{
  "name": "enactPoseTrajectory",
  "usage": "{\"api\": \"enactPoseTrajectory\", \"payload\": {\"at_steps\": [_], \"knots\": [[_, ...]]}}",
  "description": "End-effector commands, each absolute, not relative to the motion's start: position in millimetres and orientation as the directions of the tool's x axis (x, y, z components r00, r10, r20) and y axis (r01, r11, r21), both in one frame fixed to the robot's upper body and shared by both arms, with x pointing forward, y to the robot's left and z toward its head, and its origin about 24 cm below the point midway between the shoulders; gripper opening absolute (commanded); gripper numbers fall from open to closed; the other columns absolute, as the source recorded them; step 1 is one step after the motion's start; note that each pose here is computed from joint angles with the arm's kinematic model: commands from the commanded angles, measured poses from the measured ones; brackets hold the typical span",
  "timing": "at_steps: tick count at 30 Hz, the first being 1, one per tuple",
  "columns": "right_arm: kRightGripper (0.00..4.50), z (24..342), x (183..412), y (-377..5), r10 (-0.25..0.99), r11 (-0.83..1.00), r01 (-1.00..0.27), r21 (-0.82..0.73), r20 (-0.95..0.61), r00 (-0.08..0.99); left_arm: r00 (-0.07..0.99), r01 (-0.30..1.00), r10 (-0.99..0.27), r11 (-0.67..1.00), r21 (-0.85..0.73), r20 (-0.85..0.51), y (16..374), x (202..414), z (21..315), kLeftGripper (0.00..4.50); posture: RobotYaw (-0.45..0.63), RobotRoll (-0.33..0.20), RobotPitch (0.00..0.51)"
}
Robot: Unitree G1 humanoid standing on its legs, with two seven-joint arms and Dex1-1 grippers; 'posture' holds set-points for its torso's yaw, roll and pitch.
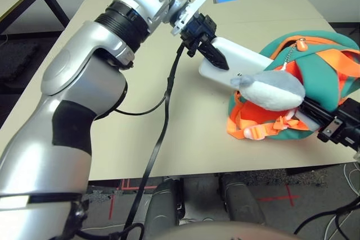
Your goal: Put the pencil case into the backpack and zip it.
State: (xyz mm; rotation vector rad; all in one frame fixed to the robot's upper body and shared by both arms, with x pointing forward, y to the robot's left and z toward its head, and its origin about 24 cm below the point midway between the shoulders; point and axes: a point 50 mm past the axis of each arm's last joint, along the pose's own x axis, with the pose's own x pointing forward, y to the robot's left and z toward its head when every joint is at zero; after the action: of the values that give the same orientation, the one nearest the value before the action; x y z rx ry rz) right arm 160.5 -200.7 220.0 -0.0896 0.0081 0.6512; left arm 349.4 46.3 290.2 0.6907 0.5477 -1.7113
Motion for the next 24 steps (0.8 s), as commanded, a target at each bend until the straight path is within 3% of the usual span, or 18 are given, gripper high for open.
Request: {"api": "enactPoseTrajectory", "payload": {"at_steps": [1, 14, 23, 24], "knots": [[0.14, 221, 160, -196, 0.624, 0.777, -0.622, -0.095, -0.013, 0.781, -0.201, 0.963, -0.661, -0.27, -0.02, -0.723, 34, 349, 276, 1.44, -0.32, 0.0, 0.116], [0.14, 220, 165, -193, 0.633, 0.77, -0.63, -0.098, 0.002, 0.774, -0.188, 0.958, -0.679, -0.285, 0.019, -0.71, 5, 349, 256, 1.44, -0.32, 0.0, 0.113], [0.14, 220, 166, -193, 0.635, 0.769, -0.632, -0.101, 0.005, 0.772, -0.19, 0.962, -0.696, -0.274, 0.011, -0.692, 5, 350, 252, 1.44, -0.31, 0.0, 0.114], [0.14, 220, 166, -193, 0.635, 0.769, -0.632, -0.101, 0.005, 0.772, -0.186, 0.962, -0.706, -0.271, 0.018, -0.683, 5, 350, 254, 1.79, -0.31, 0.0, 0.113]]}}
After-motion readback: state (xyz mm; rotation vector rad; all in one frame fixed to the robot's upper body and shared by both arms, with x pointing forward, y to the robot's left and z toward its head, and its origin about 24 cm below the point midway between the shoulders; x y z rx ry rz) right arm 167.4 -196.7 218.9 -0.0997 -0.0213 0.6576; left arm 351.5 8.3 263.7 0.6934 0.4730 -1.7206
